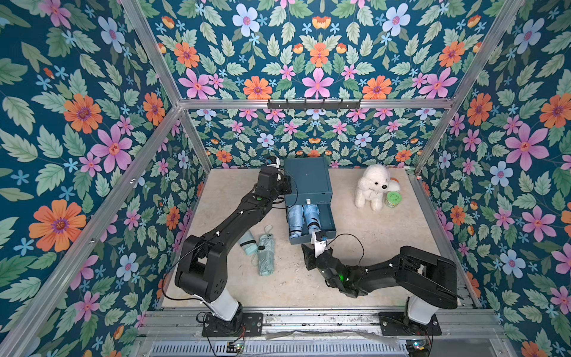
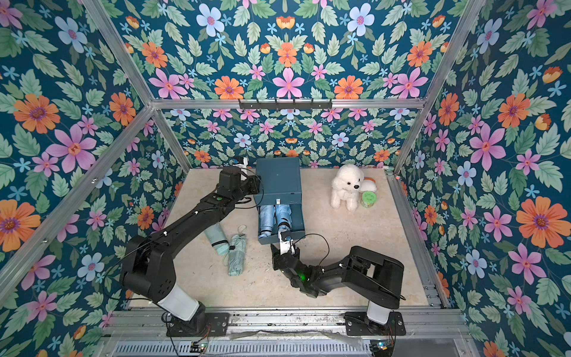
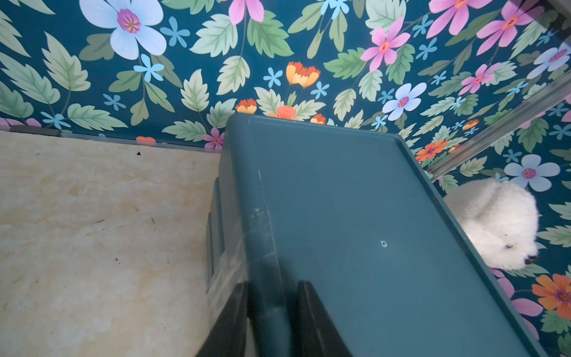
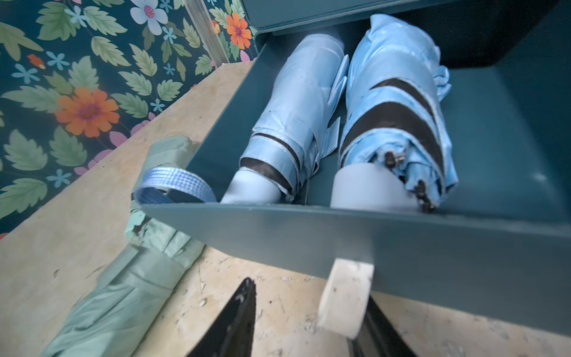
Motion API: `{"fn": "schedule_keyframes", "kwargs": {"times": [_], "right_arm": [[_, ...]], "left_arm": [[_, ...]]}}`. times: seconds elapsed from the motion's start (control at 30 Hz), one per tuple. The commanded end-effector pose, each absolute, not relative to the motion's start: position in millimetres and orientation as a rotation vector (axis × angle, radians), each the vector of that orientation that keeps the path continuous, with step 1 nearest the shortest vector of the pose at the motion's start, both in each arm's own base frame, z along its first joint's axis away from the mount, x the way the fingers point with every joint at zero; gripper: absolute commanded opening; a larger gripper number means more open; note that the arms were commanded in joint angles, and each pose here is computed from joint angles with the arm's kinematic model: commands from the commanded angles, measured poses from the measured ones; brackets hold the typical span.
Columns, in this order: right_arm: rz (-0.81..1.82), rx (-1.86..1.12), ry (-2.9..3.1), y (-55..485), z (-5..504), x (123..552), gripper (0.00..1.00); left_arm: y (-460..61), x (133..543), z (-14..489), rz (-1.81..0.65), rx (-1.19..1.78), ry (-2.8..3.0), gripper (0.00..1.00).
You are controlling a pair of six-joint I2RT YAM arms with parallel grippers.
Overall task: Place the umbrella in the drawer by color
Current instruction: Close the drawer in the storage box.
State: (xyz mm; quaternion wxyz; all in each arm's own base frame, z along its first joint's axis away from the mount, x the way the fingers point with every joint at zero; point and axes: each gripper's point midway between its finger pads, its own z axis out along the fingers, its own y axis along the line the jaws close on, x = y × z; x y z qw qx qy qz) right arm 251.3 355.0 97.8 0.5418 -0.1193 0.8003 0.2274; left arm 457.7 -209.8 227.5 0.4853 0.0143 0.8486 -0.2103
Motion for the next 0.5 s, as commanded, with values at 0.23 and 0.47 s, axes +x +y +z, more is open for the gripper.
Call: {"fn": "schedule_keyframes", "kwargs": {"times": [0.23, 0.47], "right_arm": [[0.557, -0.21, 1.723, 354.8, 148.8, 276.4, 0.48], [0.525, -0.201, 1.749, 360.3, 133.4, 310.8, 0.48]], "left_arm": [[-208.6, 394.1, 139.3, -0.484, 0.17, 2.483, 0.31], [-208.3, 393.1, 137.6, -0.481, 0.174, 2.49, 0.31]]}}
